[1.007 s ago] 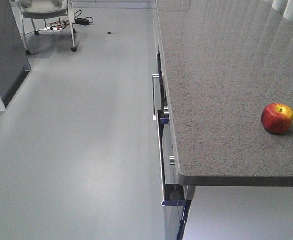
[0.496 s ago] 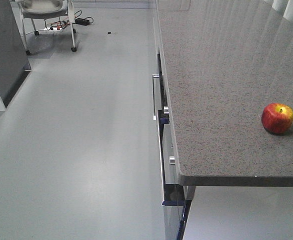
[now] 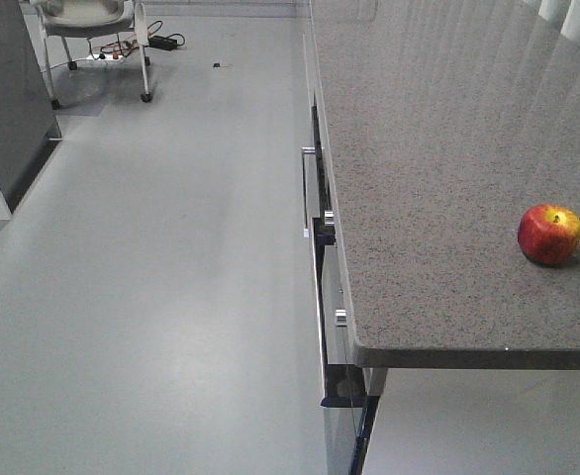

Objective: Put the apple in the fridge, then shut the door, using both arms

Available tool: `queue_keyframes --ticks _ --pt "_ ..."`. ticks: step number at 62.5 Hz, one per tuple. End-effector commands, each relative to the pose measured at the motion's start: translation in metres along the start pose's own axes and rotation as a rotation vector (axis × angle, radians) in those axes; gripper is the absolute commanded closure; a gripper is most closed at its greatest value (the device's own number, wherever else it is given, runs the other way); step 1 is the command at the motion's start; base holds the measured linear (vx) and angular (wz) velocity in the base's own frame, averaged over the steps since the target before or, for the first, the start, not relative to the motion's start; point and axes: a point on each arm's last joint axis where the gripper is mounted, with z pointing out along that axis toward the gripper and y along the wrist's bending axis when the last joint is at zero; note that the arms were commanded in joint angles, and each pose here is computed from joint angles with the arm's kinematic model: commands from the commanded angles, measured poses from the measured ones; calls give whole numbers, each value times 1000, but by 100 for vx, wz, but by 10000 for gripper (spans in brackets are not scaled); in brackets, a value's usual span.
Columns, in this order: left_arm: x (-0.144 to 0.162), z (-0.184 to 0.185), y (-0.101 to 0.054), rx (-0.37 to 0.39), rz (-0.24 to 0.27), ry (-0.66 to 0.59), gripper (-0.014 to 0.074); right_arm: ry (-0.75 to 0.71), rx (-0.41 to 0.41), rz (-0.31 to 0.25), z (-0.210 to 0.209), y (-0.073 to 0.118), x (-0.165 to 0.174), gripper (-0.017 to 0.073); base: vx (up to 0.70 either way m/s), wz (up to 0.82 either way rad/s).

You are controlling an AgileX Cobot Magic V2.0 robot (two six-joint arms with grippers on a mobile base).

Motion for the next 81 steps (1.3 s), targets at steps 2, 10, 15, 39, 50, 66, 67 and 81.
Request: queue_keyframes --ticks 2,10,15,39,50,66,67,81 --pt "3 0 -1 14 -12 -53 600 -164 -10 58 -3 1 -14 563 0 0" --pt "3 0 -1 14 -12 -53 600 -34 13 98 2 3 -33 563 0 0" --pt "3 0 -1 14 -12 -53 600 97 27 86 6 8 -56 563 0 0" --pt "3 0 -1 14 -12 -53 600 371 15 -200 74 26 -180 458 0 0" --pt "3 0 -1 14 -12 -53 600 430 3 -237 117 28 -194 90 0 0" --pt "3 0 -1 14 -12 -53 600 503 11 -201 150 25 -173 -163 0 0" --pt "3 0 -1 14 -12 -53 600 506 12 -203 152 25 -172 -162 0 0" --pt "3 0 -1 14 -12 -53 600 662 65 -215 192 18 -163 -126 0 0"
